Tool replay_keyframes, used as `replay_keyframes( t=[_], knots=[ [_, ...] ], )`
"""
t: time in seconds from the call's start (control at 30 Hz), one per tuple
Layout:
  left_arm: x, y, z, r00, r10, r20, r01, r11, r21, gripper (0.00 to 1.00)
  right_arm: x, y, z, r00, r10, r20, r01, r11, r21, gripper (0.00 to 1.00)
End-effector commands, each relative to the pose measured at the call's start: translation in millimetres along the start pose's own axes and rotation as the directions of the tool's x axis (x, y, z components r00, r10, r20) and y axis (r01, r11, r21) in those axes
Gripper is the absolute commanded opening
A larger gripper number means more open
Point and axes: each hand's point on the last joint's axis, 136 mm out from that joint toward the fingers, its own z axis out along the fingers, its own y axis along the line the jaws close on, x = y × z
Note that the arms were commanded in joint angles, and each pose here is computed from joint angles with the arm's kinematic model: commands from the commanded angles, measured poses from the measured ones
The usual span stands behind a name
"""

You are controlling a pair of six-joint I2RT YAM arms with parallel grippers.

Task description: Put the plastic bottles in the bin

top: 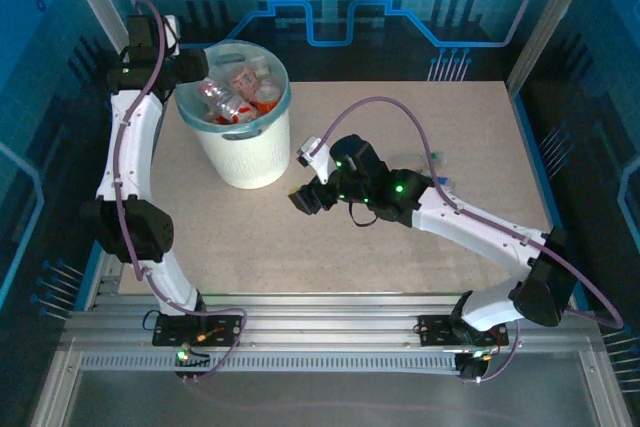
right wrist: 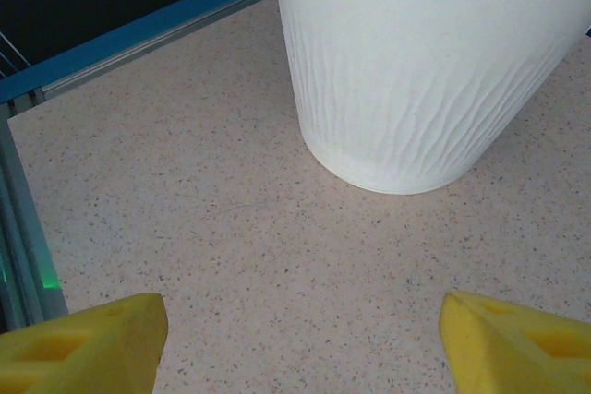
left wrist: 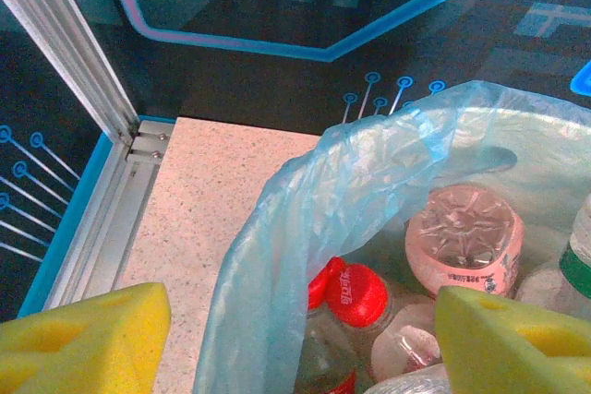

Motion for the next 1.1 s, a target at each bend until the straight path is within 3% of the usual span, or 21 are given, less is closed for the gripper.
replay_keyframes(
  t=[0.0,0.23,0.37,0.57,0.73,0.87,1.07],
  knots=[
    [19.1,0.4,-20.9,0.998,-0.005,-0.068,0.003,1.0,-0.029,0.77,1.7,3.9,-8.2,1.0,-0.013,0.003,0.013,1.0,0.01,0.79],
    [3.4,-19.8,-56.0,0.998,-0.047,0.042,0.045,0.998,0.05,0.76,2.3,-3.1,-7.3,1.0,-0.01,-0.003,0.011,0.999,0.051,0.79],
    [13.3,-22.6,-49.0,0.999,-0.03,0.015,0.029,0.998,0.048,0.77,2.2,-3.1,-4.9,1.0,-0.016,-0.012,0.017,0.999,0.05,0.8],
    [52.8,-11.4,-15.8,0.995,0.015,-0.103,-0.016,1.0,-0.006,0.76,6.8,-3.7,-3.7,0.999,-0.016,-0.029,0.018,0.998,0.053,0.8],
    [69.4,3.7,-7.1,0.99,-0.004,-0.143,0.0,1.0,-0.03,0.7,16.5,-5.9,-3.3,0.999,-0.009,-0.043,0.011,0.998,0.064,0.8],
    [66.2,4.6,-4.4,0.989,-0.014,-0.15,0.011,1.0,-0.02,0.69,20.6,-6.5,-1.6,0.998,-0.015,-0.055,0.019,0.998,0.067,0.8],
    [38.9,-27.3,-18.0,0.992,-0.018,-0.126,0.03,0.995,0.091,0.76,10.7,-11.0,-3.4,0.999,-0.009,-0.046,0.014,0.995,0.095,0.8]
  ],
)
